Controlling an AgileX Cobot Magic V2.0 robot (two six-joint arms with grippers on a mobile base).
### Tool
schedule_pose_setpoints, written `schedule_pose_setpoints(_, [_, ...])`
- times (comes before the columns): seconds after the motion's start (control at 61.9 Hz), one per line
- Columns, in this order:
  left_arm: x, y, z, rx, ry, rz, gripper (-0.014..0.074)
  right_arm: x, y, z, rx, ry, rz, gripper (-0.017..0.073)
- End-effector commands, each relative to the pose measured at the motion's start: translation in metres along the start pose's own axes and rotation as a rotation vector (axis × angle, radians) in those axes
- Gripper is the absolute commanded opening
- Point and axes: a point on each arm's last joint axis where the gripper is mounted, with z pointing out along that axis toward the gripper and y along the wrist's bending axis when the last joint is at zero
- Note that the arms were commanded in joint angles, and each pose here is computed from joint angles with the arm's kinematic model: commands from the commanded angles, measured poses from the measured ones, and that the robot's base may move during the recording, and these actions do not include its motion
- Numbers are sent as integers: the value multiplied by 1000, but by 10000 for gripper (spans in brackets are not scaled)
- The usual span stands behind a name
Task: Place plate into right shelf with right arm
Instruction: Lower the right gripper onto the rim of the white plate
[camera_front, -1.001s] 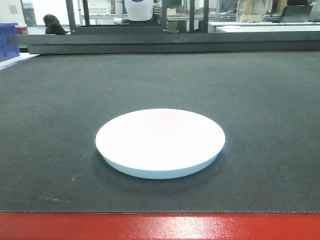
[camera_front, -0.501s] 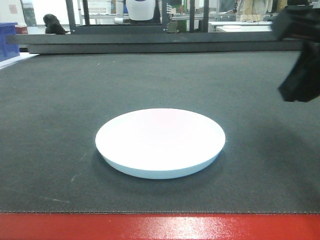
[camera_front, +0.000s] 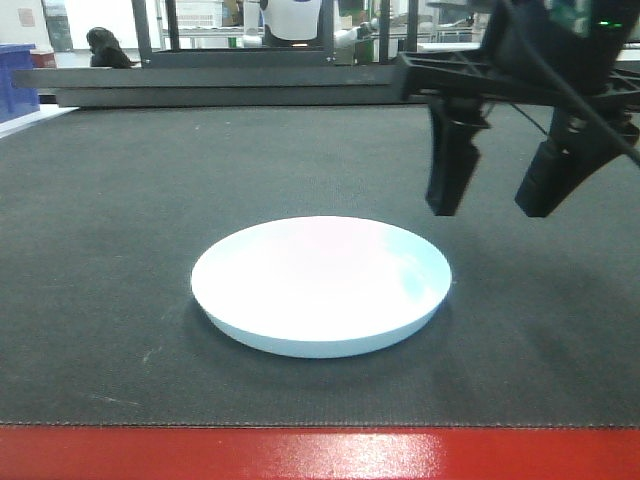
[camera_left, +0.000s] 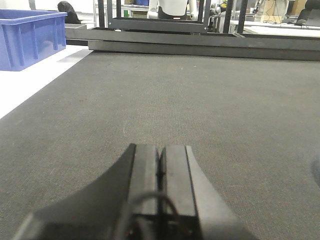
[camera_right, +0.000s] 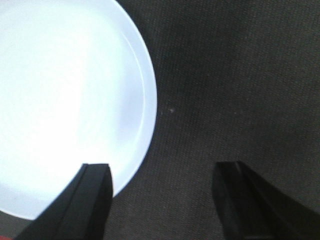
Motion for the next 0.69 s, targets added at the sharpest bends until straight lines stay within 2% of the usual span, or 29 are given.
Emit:
schedule_pose_setpoints(0.0, [-5,1,-1,-12,-89,-15,-128,-15,8,-17,-12,-46,76,566])
schedule_pose_setpoints(0.113, [-5,1,-1,-12,-89,-15,-128,-23,13,-11,26,-18,153,566])
schedule_pose_setpoints(0.533, [-5,1,-1,-12,-89,-15,-128,-35,17,34,76,57,149,559])
schedule_pose_setpoints(0.678, [-5,1,-1,-12,-89,-15,-128,-35,17,45,89,83,125,559])
